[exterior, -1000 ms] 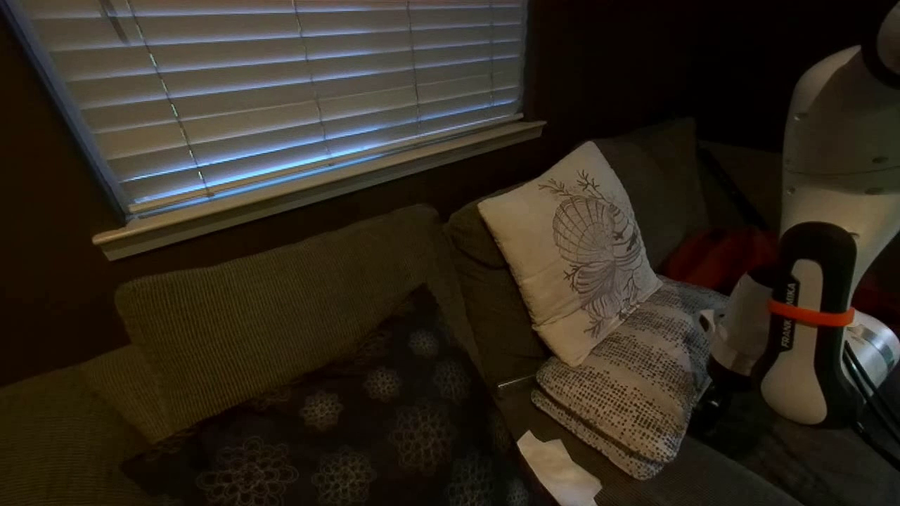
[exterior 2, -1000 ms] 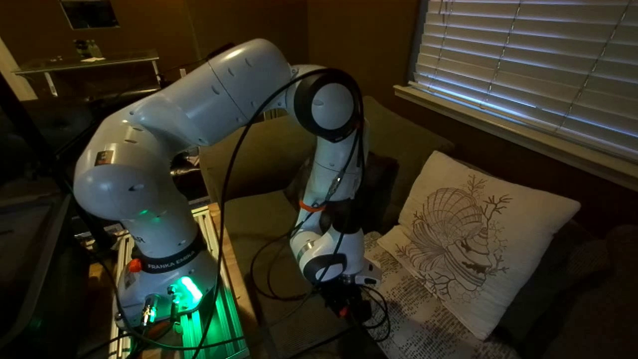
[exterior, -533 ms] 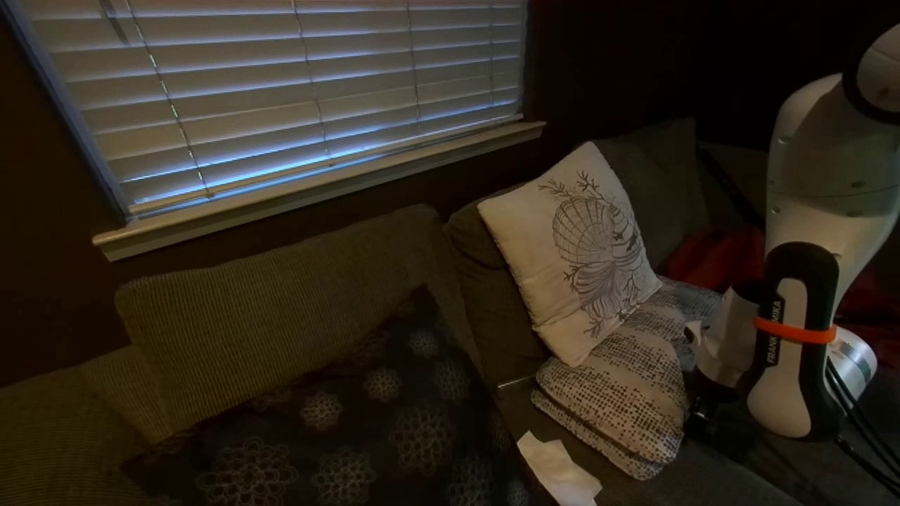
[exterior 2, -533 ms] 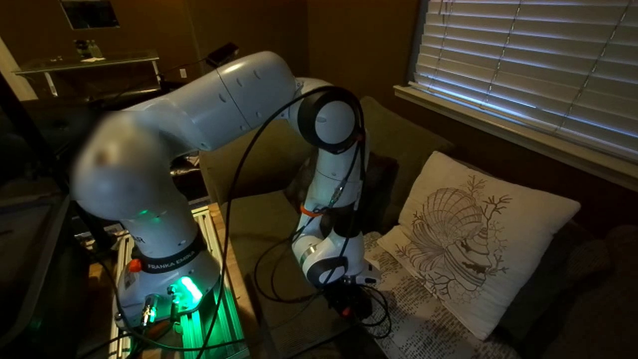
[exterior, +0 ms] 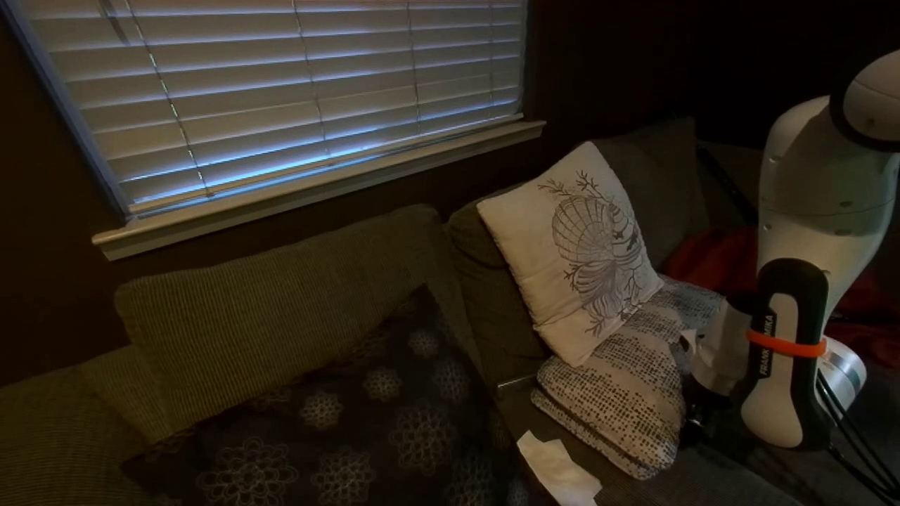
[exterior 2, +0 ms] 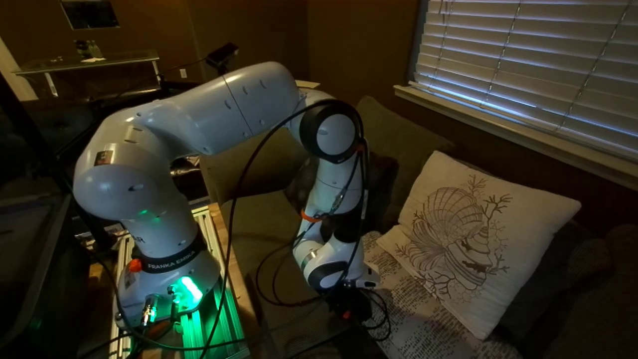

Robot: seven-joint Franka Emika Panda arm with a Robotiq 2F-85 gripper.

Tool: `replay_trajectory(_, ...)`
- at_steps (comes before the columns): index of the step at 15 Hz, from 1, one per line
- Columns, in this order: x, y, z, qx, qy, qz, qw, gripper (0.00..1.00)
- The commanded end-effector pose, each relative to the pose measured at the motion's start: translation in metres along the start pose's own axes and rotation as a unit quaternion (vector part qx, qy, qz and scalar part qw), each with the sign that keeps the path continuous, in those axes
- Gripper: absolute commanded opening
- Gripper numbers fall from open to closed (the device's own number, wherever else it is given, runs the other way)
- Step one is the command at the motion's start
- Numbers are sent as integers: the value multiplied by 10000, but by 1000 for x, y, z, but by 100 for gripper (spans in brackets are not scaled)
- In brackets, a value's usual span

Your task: Put the black remote control on the white and black pillow.

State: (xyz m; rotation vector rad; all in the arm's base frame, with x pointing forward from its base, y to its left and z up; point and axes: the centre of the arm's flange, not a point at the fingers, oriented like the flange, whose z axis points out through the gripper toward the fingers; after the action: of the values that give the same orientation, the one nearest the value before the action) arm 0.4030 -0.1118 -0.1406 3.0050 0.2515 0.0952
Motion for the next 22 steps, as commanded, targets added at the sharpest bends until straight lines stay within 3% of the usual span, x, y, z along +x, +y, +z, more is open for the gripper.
replay_trajectory(1, 7, -1, 14, -51, 206, 12, 9998, 99)
replay_trajectory(2, 8, 0, 15, -34, 201, 6, 9998, 83)
replay_trajectory(3, 8, 0, 15, -44, 208, 4, 9998, 74)
replay_trajectory(9, 8, 4, 17, -87, 202, 2, 9998, 32)
replay_trajectory(17, -6, -5, -11, 5, 193, 703, 9973, 31)
replay_trajectory(22, -12, -13, -20, 82, 74, 1648, 9863, 31)
